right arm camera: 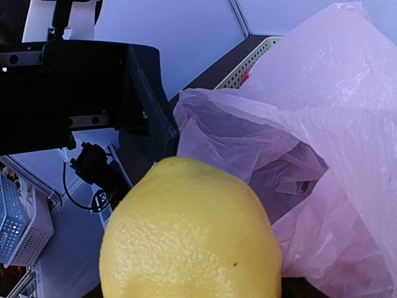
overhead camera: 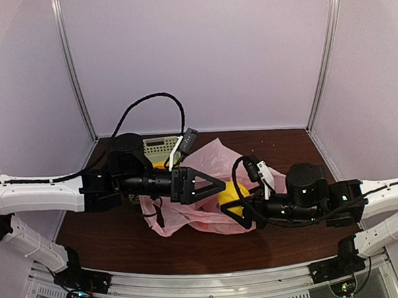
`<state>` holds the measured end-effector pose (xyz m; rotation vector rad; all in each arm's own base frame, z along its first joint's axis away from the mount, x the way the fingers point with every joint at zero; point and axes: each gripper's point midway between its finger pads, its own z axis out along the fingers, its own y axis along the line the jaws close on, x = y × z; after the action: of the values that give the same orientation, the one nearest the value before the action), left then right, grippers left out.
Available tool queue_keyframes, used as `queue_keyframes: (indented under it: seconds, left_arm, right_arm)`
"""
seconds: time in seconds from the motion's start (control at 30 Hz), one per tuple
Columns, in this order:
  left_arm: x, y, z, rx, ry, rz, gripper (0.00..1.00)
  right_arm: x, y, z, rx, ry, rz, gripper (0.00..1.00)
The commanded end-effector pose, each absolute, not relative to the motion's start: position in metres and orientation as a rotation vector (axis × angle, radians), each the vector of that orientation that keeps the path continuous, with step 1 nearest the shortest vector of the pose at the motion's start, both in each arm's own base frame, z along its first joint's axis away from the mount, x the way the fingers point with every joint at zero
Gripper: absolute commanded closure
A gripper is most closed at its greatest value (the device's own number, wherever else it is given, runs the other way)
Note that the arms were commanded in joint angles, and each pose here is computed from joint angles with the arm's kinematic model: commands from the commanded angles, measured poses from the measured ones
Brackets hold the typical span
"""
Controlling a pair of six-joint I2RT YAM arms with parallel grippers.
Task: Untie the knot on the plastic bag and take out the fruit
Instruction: Pass from the right arm to the left
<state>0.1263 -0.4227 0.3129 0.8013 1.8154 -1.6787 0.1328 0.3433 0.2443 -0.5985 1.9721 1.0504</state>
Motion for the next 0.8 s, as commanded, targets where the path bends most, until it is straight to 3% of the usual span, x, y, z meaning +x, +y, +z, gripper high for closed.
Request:
queue_keyframes:
  seconds: [0.0, 0.1, 0.43, 0.77]
  left_arm:
    - [0.127, -0.433, 0.309, 0.753, 1.848, -1.746, 0.23]
    - [0.132, -0.436, 0.291, 0.715, 1.924, -1.713, 0.25]
    - [0.150, -0.433, 0.265, 0.635, 2.043, -1.544, 0.10]
    - [0.137, -0.448, 0.262, 0.716, 2.052, -1.609, 0.06]
  right_arm:
    - [0.133, 0.357, 0.263, -0.631, 1.915, 1.085, 0.38]
    - [0.132, 0.361, 0.263, -0.645, 1.916, 1.087, 0.38]
    - [0.132, 0.363, 0.264, -0.647, 1.903, 1.103, 0.38]
    - [0.131, 0.367, 0.261, -0.660, 1.909, 1.100, 0.38]
